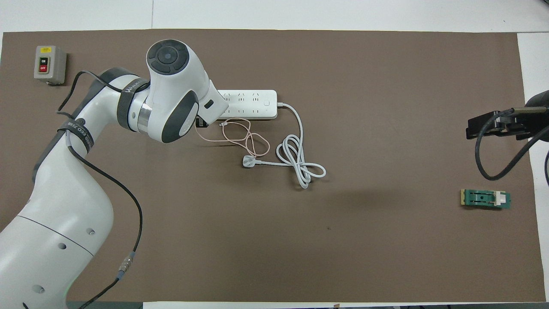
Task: Plug charger into power strip
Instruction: 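Push the charger prongs into the power strip socket with the left gripper, then open the left gripper and pull it back from the strip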
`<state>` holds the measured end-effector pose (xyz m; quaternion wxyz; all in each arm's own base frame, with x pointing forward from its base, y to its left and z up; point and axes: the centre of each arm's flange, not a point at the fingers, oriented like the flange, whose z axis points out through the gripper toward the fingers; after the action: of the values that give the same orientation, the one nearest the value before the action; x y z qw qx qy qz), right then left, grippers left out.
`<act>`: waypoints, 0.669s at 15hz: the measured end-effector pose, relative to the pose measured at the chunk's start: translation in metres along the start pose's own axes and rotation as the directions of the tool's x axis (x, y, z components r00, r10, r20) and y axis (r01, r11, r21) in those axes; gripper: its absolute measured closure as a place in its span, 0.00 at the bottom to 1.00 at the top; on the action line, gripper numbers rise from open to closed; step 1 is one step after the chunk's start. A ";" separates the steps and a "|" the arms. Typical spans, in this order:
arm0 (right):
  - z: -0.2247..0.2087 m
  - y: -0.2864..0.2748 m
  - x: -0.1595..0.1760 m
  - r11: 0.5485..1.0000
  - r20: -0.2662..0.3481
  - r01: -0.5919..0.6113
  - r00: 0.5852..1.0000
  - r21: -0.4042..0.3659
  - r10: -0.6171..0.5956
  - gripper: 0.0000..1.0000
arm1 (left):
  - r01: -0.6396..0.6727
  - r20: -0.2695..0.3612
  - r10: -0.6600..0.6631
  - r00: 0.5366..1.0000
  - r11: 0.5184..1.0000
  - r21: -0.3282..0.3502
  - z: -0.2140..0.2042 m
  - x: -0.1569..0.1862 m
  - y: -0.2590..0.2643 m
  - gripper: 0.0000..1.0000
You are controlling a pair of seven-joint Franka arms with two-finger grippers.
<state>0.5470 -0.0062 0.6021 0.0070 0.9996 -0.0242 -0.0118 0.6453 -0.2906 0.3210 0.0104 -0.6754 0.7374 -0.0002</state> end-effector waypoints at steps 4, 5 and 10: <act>0.000 0.000 0.000 1.000 0.000 0.000 1.000 0.000 0.000 0.00 | 0.002 -0.017 -0.002 1.000 1.000 0.005 0.009 0.004 -0.001 0.28; 0.000 0.000 0.000 1.000 0.000 0.000 1.000 0.000 0.000 0.00 | 0.009 -0.026 -0.009 1.000 1.000 0.007 0.007 0.004 -0.002 0.19; 0.000 0.000 0.000 1.000 0.000 0.000 1.000 0.000 0.000 0.00 | 0.097 -0.102 -0.095 0.990 0.995 0.021 -0.041 -0.016 -0.009 0.00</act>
<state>0.5470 -0.0062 0.6021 0.0070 0.9996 -0.0242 -0.0119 0.6555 -0.2757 0.3626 -0.0183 -0.7090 0.7036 -0.0441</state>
